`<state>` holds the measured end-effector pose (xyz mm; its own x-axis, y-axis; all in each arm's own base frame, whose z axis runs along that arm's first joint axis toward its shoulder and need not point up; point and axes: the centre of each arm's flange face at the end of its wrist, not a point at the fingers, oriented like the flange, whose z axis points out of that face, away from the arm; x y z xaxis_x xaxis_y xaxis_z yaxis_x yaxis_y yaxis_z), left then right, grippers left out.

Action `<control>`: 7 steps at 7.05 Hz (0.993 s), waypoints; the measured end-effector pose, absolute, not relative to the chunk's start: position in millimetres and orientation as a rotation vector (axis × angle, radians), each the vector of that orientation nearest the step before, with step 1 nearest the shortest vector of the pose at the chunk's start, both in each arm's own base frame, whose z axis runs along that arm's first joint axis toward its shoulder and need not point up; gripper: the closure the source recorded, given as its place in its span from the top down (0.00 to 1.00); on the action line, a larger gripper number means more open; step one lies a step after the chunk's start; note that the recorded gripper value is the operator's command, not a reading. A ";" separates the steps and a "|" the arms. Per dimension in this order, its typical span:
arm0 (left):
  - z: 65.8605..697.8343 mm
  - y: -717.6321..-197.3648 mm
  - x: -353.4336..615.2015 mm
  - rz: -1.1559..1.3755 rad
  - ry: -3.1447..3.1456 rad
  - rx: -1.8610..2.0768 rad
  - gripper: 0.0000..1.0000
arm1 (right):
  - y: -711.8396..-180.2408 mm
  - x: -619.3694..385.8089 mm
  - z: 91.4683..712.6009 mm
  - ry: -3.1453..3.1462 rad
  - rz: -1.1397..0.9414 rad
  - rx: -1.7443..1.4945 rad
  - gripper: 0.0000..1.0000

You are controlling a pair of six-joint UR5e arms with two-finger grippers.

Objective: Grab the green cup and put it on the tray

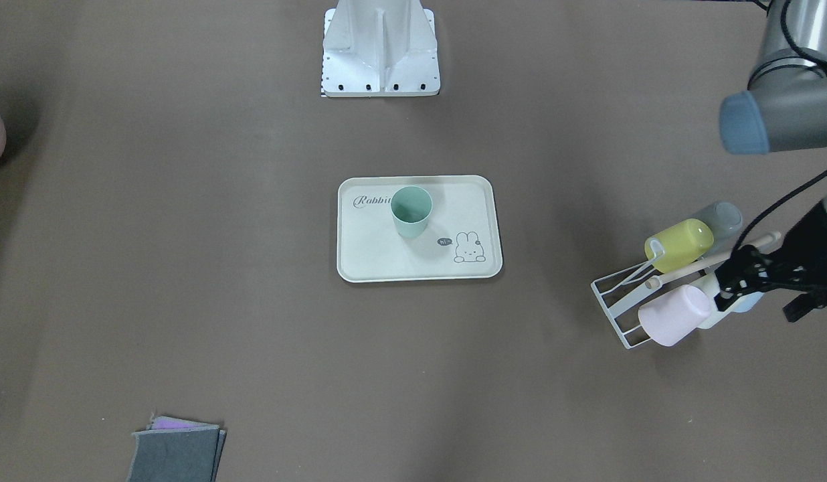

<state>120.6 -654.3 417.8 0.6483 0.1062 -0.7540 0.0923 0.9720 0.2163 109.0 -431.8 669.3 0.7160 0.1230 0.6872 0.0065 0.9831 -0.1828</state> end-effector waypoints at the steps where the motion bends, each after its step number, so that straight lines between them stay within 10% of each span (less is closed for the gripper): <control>1: 459.1 -638.6 87.1 -0.055 0.895 0.162 0.98 | -433.1 109.1 667.9 -0.771 0.066 -0.175 1.00; 7: 646.1 -511.7 -69.0 -0.170 0.852 -0.046 0.98 | -433.7 109.1 666.5 -0.770 0.071 -0.175 1.00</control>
<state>-69.0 -511.7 646.1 0.6457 -0.1682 -0.7448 0.1312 0.9854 -0.1088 109.1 -433.7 666.5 0.7161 0.1277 0.6862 0.0000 0.9831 -0.1829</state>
